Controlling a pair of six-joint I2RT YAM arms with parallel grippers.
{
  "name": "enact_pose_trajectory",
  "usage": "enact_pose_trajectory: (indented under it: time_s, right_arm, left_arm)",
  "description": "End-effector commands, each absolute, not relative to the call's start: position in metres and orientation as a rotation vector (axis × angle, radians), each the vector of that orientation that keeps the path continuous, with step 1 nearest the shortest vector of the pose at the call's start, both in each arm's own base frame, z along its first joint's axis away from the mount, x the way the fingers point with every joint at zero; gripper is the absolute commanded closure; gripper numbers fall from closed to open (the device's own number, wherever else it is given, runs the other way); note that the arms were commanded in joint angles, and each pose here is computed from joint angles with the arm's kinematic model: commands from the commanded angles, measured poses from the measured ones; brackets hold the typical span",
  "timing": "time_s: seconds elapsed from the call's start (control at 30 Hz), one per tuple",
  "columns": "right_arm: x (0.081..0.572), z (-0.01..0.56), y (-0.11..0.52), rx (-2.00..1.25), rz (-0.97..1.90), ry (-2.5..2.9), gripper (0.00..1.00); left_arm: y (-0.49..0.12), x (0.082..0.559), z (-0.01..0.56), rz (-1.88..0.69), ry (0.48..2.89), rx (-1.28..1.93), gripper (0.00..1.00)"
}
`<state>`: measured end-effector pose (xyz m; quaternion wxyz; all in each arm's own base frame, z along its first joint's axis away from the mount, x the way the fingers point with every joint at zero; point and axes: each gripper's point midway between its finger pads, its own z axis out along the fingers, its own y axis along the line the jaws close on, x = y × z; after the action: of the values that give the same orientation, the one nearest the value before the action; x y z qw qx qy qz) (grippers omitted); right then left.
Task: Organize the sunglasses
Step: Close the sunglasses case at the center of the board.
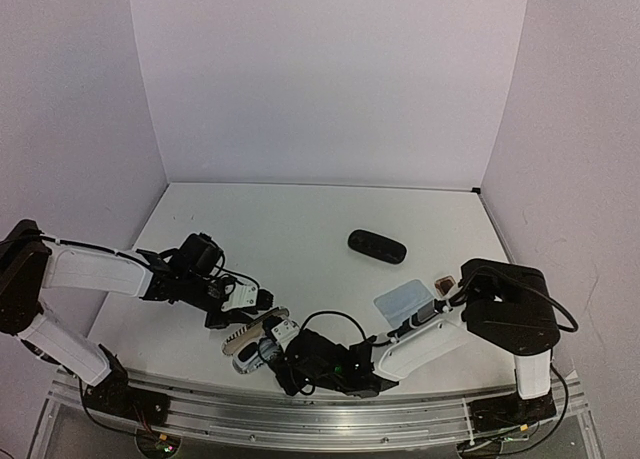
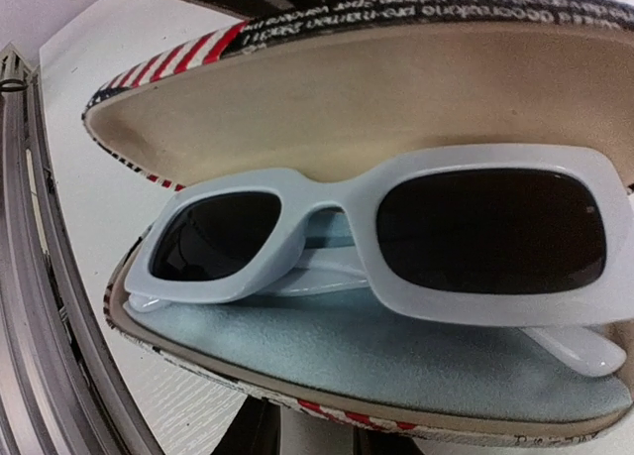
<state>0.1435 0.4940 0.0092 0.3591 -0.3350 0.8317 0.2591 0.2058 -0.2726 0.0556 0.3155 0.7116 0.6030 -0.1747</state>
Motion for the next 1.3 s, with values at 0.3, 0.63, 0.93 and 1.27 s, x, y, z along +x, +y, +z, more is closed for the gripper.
enact_pose_trajectory:
  time_s: [0.3,0.63,0.93,1.27]
  right_arm:
    - [0.179,0.024,0.508,-0.743,0.714,2.077,0.77]
    - [0.192,0.037,0.502,-0.594,0.801,2.034,0.77]
    - [0.197,0.049,0.495,-0.520,0.866,2.007,0.78]
    - [0.157,0.032,0.454,-0.634,0.921,2.199,0.63]
  left_arm:
    - [-0.294,0.152,0.052,-0.660,1.547,1.940,0.79]
    - [-0.297,0.144,0.060,-0.709,1.539,1.915,0.79]
    - [-0.301,0.158,0.059,-0.675,1.648,1.841,0.79]
    - [-0.299,0.187,0.085,-0.569,1.680,1.731,0.68]
